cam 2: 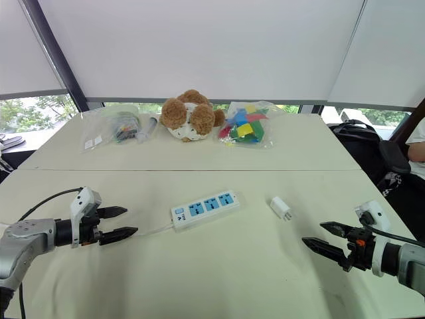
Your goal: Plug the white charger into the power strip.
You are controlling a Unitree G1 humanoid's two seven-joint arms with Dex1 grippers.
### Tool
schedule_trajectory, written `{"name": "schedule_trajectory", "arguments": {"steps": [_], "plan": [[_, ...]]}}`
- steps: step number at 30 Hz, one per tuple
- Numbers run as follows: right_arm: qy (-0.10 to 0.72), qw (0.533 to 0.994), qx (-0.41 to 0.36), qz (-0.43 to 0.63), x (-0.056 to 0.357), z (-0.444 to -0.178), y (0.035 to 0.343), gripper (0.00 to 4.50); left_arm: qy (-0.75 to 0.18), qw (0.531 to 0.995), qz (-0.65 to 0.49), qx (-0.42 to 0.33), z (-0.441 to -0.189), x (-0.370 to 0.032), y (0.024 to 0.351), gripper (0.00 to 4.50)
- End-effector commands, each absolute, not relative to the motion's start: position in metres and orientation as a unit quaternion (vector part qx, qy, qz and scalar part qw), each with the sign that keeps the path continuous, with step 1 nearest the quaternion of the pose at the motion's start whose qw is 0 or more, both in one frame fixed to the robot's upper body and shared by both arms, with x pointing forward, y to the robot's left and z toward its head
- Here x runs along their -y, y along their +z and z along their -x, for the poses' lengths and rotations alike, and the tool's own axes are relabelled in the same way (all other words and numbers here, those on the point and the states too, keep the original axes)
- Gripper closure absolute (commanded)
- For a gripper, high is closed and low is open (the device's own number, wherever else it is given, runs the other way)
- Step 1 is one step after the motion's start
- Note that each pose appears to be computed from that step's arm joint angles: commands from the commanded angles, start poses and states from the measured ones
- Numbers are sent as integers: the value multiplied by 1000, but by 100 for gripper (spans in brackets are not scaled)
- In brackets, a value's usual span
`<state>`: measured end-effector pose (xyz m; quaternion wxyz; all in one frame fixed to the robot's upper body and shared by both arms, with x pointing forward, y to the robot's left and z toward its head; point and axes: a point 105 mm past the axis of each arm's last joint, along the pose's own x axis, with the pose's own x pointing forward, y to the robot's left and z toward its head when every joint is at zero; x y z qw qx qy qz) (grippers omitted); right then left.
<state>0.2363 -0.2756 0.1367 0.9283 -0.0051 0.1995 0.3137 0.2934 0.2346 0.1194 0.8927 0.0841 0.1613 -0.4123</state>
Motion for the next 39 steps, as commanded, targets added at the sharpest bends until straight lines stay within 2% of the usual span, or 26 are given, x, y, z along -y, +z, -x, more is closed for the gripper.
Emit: {"name": "schedule_trajectory", "arguments": {"steps": [1, 12, 18, 24, 28, 30, 39], "plan": [[314, 932, -181, 11, 275, -238, 144, 0, -418, 892, -92, -146, -295, -232, 128, 3], [291, 935, -201, 32, 277, -243, 136, 0, -417, 894, -105, -127, -300, -230, 132, 3], [287, 939, -183, 39, 281, -248, 148, 0, -456, 879, -98, -102, -304, -217, 136, 3], [349, 921, -165, 48, 247, -257, 172, 0, -479, 869, -95, -74, -321, -205, 132, 3], [439, 886, -147, 25, 191, -258, 187, 0, -516, 850, -96, -50, -323, -183, 128, 3], [458, 877, -143, 27, 175, -260, 187, 0, -539, 835, -100, -44, -321, -169, 121, 3], [472, 867, -158, 30, 163, -259, 181, 0, -562, 821, -99, -25, -329, -143, 107, 3]]}}
